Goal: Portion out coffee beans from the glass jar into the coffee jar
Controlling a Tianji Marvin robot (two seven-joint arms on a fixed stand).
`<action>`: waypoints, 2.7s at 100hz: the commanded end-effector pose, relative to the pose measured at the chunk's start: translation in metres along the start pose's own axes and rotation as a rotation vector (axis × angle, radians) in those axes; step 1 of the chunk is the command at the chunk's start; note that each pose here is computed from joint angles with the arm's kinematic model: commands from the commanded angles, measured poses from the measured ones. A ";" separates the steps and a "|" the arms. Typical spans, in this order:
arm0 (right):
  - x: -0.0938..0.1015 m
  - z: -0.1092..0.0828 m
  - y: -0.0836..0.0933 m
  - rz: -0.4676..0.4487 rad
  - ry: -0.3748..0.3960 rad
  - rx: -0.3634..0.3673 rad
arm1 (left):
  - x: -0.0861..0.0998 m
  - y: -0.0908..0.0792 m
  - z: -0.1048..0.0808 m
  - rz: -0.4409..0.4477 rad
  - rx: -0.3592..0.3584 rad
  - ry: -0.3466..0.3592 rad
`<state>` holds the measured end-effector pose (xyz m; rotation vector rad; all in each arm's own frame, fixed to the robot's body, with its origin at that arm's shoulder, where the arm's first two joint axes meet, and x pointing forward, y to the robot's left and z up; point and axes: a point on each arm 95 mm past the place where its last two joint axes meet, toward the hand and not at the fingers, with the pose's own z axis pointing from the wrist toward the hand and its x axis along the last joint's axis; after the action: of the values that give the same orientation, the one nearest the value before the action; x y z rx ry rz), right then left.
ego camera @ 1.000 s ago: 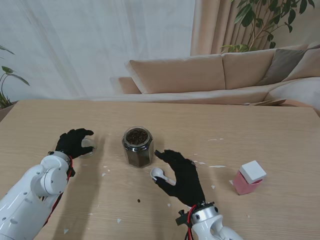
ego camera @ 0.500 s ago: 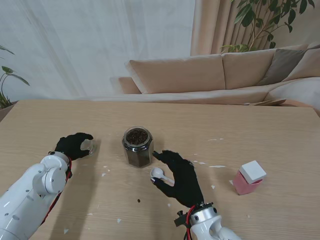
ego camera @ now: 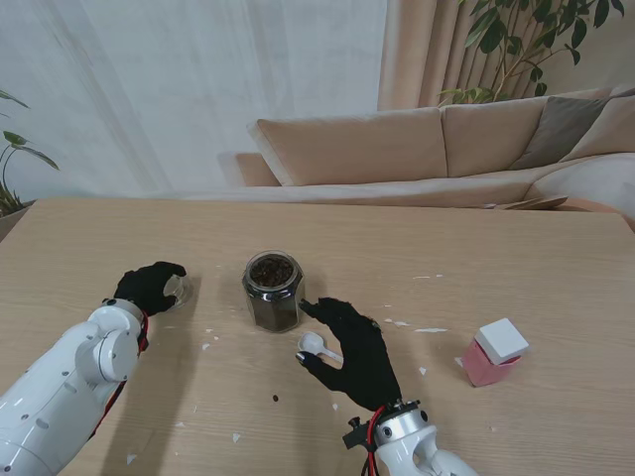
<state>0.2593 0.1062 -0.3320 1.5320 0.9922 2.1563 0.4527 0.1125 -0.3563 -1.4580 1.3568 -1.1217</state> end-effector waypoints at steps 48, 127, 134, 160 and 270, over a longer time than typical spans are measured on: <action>0.004 -0.001 -0.003 0.027 0.009 0.007 | 0.009 0.014 -0.003 -0.035 -0.061 -0.028; 0.006 -0.002 -0.004 0.039 0.015 0.004 | 0.021 -0.007 -0.017 -0.049 -0.014 0.040; 0.006 -0.002 -0.004 0.039 0.016 0.004 | 0.022 -0.009 -0.019 -0.051 -0.016 0.047; 0.007 -0.001 -0.004 0.046 0.017 0.007 | 0.024 -0.019 -0.025 -0.076 -0.028 0.072; 0.009 -0.001 -0.009 0.055 0.035 0.034 | 0.122 -0.149 -0.053 -0.105 0.039 0.369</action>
<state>0.2567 0.1145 -0.3307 1.5472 0.9935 2.2168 0.4420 0.0169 -0.2055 -1.3827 1.5013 -1.4859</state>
